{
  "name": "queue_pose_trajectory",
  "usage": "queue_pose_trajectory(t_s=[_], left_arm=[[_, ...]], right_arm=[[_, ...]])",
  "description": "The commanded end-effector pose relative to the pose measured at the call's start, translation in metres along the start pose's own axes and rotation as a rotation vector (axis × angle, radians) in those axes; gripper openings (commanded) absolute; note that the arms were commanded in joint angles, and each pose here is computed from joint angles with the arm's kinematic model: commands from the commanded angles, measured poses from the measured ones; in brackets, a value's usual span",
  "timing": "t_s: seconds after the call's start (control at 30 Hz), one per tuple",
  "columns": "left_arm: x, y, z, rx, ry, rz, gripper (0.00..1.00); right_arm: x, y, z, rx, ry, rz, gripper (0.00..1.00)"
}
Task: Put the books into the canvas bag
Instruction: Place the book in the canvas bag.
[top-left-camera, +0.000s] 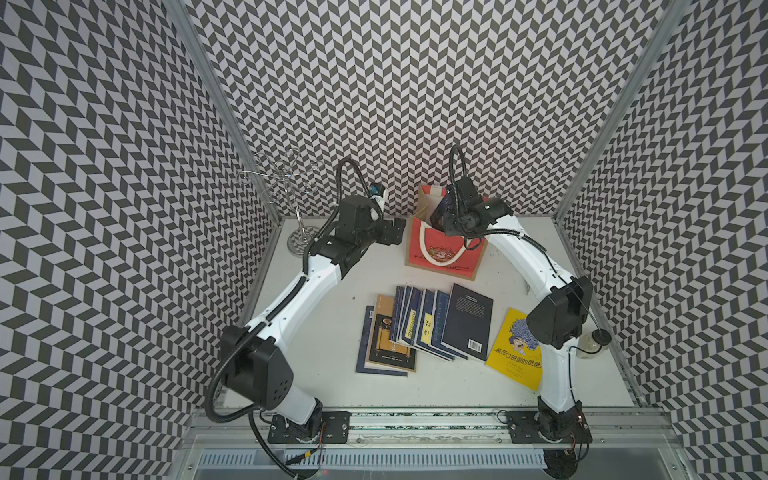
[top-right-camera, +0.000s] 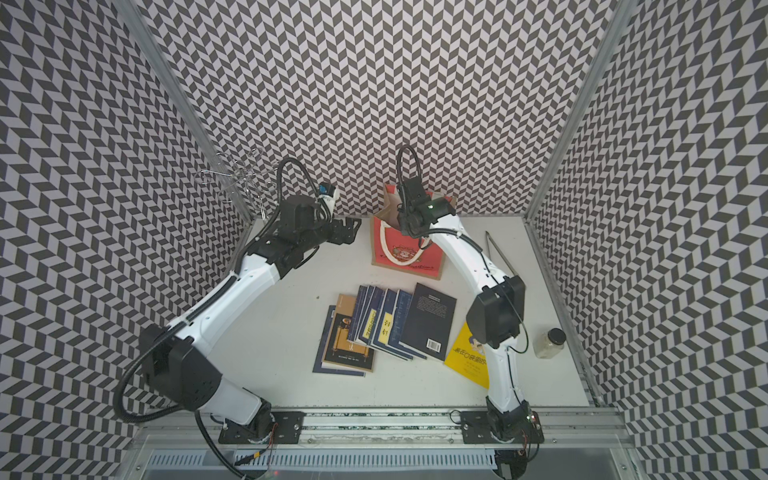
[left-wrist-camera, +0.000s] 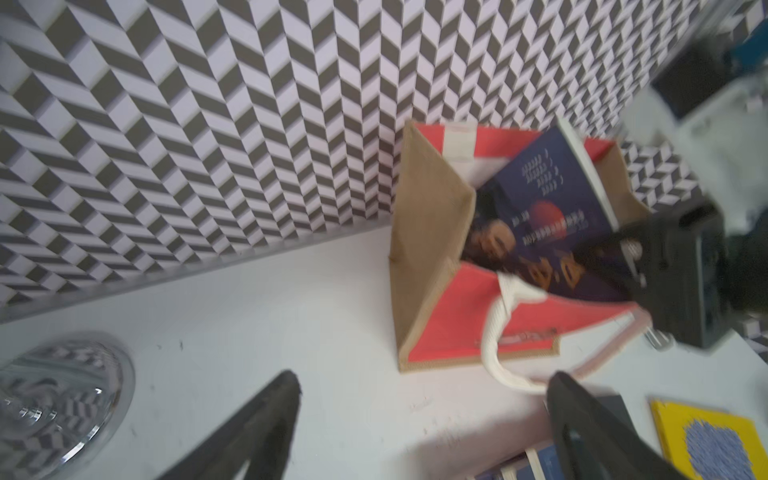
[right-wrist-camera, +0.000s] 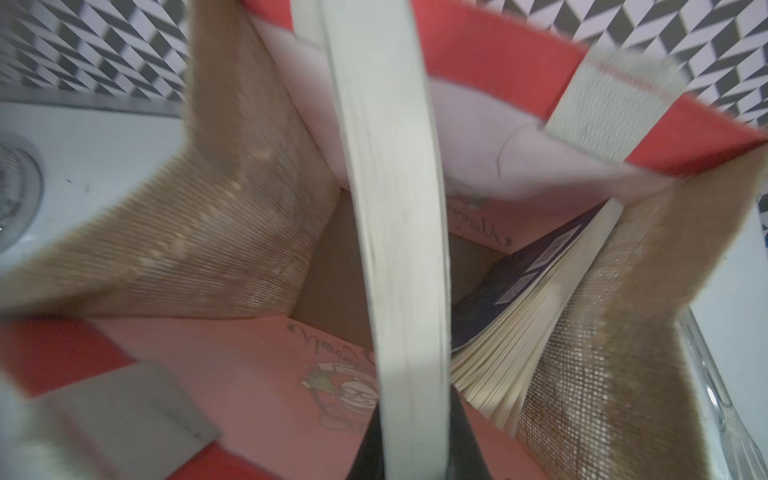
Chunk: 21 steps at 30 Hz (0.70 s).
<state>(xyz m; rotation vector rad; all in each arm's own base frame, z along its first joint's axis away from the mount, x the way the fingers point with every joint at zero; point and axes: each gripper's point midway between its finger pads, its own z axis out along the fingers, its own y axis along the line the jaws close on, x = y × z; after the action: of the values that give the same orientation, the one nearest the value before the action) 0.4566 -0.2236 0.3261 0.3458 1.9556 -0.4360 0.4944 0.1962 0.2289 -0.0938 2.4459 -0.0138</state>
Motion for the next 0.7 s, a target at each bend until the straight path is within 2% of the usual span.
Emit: queue_pose_trajectory(t_s=[0.0, 0.1, 0.23, 0.47, 0.53, 0.67], left_arm=[[-0.016, -0.005, 0.021, 0.025, -0.002, 0.012, 0.88], [-0.018, -0.007, 0.047, 0.042, 0.036, 0.029, 0.87], [-0.006, -0.030, 0.072, 0.113, 0.110, 0.079, 0.86], [0.009, -0.052, 0.094, 0.153, 0.169, 0.097, 0.83], [0.016, -0.051, 0.099, 0.140, 0.201, 0.094, 0.78], [0.029, -0.031, 0.104, 0.028, 0.260, 0.078, 0.56]], right_arm=[[-0.030, 0.005, -0.041, -0.104, -0.139, 0.035, 0.00], [-0.020, 0.010, -0.047, -0.150, -0.134, 0.017, 0.00], [-0.012, 0.004, -0.054, -0.167, -0.159, 0.021, 0.00], [0.004, 0.000, -0.052, -0.196, -0.170, 0.023, 0.00], [0.008, 0.000, -0.050, -0.200, -0.165, 0.024, 0.00], [0.012, 0.000, -0.048, -0.198, -0.165, 0.022, 0.00]])
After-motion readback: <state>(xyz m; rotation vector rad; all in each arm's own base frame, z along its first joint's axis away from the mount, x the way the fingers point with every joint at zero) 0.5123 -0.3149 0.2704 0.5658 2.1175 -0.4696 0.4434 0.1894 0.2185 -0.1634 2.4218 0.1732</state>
